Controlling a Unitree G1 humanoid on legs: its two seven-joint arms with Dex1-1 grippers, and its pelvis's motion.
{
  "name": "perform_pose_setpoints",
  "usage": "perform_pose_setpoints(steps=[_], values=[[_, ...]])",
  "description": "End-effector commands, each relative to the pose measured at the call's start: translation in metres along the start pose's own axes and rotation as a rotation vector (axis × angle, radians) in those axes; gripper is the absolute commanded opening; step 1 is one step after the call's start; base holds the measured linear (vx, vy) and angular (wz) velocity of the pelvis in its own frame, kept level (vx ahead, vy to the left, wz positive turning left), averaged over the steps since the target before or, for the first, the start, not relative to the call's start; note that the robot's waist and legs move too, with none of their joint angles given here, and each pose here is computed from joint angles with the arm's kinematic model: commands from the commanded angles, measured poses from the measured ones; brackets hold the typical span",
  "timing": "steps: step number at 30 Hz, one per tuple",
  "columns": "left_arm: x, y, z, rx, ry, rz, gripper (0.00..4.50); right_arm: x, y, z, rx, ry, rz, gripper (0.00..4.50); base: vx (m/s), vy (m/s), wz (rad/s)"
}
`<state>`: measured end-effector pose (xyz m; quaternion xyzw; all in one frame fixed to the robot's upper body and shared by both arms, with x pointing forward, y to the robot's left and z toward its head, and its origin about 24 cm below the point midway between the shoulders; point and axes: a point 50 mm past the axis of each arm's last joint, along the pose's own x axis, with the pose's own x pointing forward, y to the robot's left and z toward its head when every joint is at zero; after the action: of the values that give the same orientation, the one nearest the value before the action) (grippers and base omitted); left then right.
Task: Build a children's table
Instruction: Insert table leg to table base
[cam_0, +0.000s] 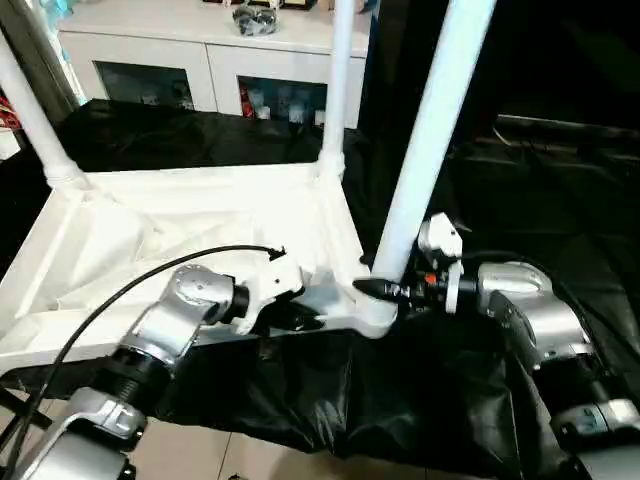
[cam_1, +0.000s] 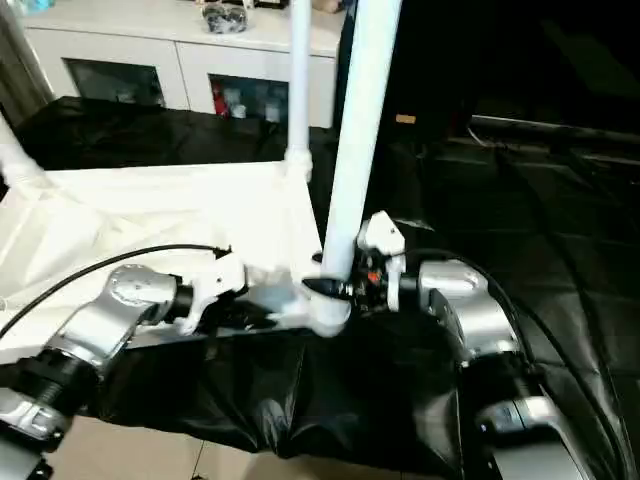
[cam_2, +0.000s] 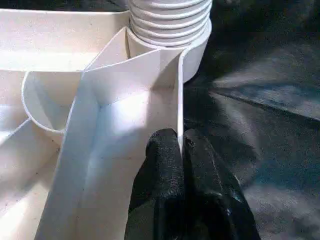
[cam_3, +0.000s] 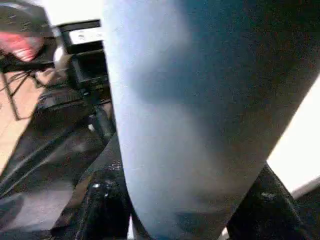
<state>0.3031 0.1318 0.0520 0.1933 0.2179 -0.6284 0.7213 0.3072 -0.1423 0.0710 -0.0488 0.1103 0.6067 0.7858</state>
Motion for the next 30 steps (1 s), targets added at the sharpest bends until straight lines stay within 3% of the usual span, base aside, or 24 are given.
perform_pose_setpoints(steps=[1, 4, 5, 8, 15, 20, 22, 30], values=[[-0.001, 0.002, 0.023, 0.093, -0.071, -0.011, 0.00, 0.007, 0.017, -0.035, 0.114, 0.114, 0.096, 1.88, 0.000, 0.000, 0.00], [0.000, 0.010, 0.024, 0.094, -0.070, 0.059, 0.00, 0.008, 0.017, -0.036, 0.111, 0.111, 0.086, 1.88, 0.000, 0.000, 0.00], [0.001, 0.019, 0.027, 0.081, -0.081, 0.153, 0.00, 0.010, 0.014, -0.036, 0.114, 0.096, 0.052, 1.88, 0.000, 0.000, 0.00], [0.002, 0.023, 0.030, 0.064, -0.096, 0.200, 0.00, 0.011, 0.011, -0.036, 0.124, 0.083, 0.009, 1.88, 0.000, 0.000, 0.00], [0.006, 0.035, 0.043, 0.000, -0.139, 0.360, 0.00, 0.019, -0.026, -0.039, 0.184, 0.089, -0.424, 1.88, -0.008, 0.003, -0.02], [0.014, 0.041, 0.054, -0.040, -0.161, 0.461, 0.00, 0.030, -0.040, -0.036, 0.263, 0.062, -0.607, 1.88, 0.000, 0.000, 0.00], [0.021, 0.043, 0.063, -0.054, -0.161, 0.531, 0.00, 0.038, -0.043, -0.035, 0.302, 0.057, -0.675, 1.88, 0.000, 0.000, 0.00], [0.030, 0.040, 0.068, -0.055, -0.154, 0.564, 0.00, 0.049, -0.043, -0.037, 0.311, 0.075, -0.700, 1.88, 0.000, 0.000, 0.00]])
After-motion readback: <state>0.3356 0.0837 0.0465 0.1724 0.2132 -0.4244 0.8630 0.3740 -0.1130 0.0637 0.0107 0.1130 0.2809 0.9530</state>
